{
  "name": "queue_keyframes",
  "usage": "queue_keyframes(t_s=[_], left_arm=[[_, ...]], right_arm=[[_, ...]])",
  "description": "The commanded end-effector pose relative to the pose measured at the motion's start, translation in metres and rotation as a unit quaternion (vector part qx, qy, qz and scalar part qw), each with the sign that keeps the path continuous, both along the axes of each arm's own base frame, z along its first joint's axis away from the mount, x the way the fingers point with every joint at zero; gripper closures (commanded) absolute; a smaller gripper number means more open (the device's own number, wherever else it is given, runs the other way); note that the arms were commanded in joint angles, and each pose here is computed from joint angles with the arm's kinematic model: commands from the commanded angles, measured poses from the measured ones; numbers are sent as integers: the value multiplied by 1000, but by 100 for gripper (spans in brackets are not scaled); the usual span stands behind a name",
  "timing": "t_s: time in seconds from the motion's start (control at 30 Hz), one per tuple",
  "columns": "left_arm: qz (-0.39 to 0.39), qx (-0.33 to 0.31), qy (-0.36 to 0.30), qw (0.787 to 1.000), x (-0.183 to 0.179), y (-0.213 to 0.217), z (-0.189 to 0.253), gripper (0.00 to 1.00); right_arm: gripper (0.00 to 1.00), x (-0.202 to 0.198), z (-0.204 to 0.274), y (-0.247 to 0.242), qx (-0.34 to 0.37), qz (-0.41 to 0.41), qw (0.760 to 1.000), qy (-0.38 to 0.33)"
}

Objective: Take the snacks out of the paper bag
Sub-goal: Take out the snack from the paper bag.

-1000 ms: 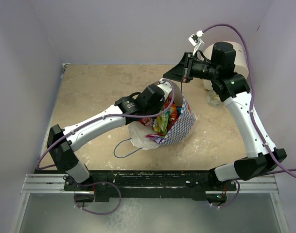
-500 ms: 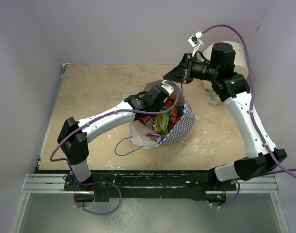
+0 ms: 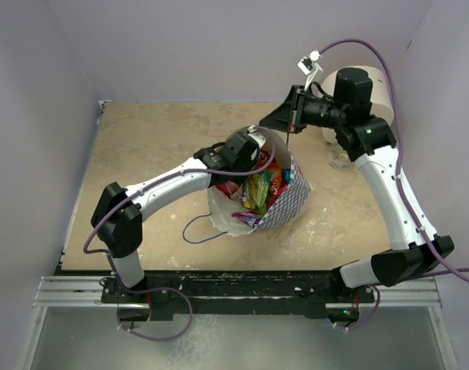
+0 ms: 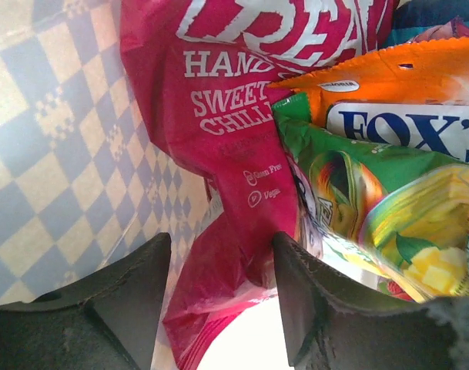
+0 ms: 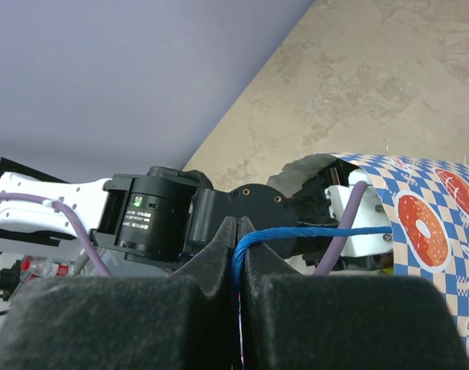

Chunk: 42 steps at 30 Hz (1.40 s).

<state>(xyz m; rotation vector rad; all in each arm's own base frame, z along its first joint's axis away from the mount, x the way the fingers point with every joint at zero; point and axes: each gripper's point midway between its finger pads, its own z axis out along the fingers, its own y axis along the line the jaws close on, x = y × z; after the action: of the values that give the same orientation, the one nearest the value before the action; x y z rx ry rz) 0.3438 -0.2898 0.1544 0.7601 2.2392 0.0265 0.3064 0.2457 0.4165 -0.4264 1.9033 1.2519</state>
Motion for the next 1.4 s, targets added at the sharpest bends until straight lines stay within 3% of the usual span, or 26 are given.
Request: queue_keyframes(t_s=[0.0, 0.33, 0.8, 1.17, 1.37], left_arm=[[-21, -3, -10, 1000, 13, -10, -4, 40], [-61, -48, 53, 996, -10, -23, -22, 41], [-43, -49, 56, 996, -22, -7, 13, 99], [-71, -164, 102, 979, -66, -21, 102, 100], [-123, -220, 116, 961, -99, -24, 162, 100]], right_arm=[[100, -20, 41, -5, 21, 8, 997, -68], [100, -19, 42, -8, 16, 1, 997, -73], [100, -11, 40, -15, 7, -32, 997, -73], [100, 4, 39, -33, -11, -108, 990, -84], [100, 16, 34, -47, -36, -155, 984, -85]])
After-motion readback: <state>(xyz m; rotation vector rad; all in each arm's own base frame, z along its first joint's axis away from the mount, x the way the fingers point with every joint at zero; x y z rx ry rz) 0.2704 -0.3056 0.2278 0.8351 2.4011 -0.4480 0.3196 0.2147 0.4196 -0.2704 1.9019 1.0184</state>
